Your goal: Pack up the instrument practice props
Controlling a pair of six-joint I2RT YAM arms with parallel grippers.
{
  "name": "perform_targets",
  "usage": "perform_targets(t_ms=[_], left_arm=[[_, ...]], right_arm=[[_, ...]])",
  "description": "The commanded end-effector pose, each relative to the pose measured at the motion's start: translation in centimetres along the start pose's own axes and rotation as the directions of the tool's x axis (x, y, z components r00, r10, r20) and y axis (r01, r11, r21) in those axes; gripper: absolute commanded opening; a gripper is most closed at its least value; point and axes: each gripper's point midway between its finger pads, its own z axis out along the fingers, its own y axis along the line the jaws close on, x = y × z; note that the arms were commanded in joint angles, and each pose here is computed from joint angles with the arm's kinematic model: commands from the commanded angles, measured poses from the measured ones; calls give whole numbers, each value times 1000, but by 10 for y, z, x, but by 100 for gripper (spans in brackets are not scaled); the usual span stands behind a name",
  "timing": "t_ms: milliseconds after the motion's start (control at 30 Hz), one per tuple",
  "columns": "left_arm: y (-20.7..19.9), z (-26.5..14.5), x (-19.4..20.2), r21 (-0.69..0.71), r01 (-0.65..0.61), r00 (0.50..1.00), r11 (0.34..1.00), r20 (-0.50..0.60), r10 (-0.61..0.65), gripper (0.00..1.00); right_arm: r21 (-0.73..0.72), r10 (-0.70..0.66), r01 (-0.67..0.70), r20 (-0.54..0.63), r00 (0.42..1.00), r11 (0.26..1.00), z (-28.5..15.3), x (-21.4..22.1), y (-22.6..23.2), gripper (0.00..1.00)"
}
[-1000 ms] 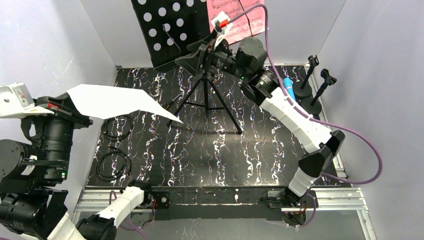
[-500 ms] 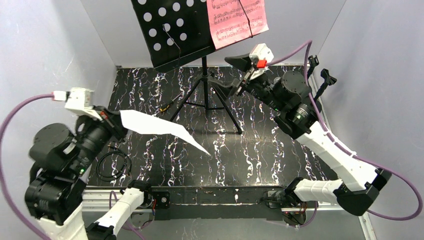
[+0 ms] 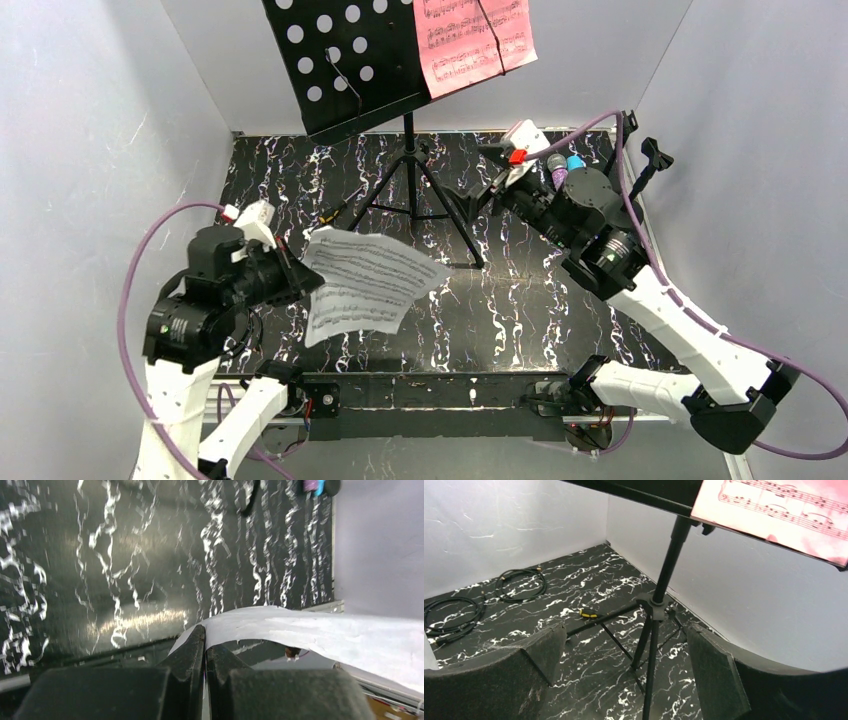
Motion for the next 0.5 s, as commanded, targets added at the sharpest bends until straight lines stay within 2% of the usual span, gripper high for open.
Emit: perform_targets(t_ms=[0, 233, 467], left_arm=[[24, 21, 37, -107, 121, 977, 987, -162, -137, 0], [79, 41, 69, -356, 95, 939, 930, -279, -202, 0], [120, 45, 58, -534, -20, 949, 845, -276, -152, 0]], right_arm=[[72, -45, 45, -12, 999, 996, -18, -3, -14, 99], [96, -57, 64, -71, 996, 993, -37, 16, -17, 99], [96, -78, 88, -98, 992, 992, -51, 26, -17, 99]])
